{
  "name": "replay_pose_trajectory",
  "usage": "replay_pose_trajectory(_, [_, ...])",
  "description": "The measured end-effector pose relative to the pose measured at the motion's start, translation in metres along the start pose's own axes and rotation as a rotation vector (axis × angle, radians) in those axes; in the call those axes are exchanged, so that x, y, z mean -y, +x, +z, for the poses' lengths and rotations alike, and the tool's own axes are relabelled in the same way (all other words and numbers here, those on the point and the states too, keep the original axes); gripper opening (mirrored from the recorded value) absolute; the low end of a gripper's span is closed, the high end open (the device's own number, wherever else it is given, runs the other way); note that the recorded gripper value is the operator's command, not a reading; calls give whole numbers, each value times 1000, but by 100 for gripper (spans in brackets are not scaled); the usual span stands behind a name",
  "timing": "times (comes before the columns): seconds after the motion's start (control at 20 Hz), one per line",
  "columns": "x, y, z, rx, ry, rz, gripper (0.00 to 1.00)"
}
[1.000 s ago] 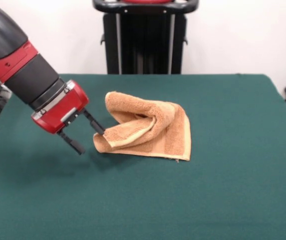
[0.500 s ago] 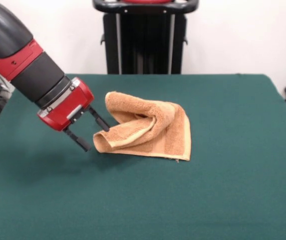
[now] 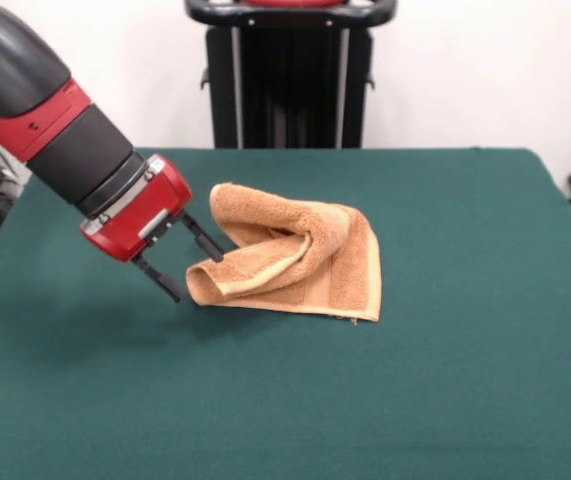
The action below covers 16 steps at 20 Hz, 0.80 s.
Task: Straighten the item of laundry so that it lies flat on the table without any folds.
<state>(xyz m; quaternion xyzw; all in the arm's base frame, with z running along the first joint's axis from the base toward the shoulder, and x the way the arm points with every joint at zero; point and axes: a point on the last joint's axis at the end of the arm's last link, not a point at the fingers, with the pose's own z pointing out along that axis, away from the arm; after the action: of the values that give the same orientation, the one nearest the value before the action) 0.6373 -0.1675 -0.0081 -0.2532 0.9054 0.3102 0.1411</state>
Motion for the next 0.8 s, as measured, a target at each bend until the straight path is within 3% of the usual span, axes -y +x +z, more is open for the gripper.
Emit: replay_pose_trajectory(0.8, [-20,2,16,-22,-36,-14,100])
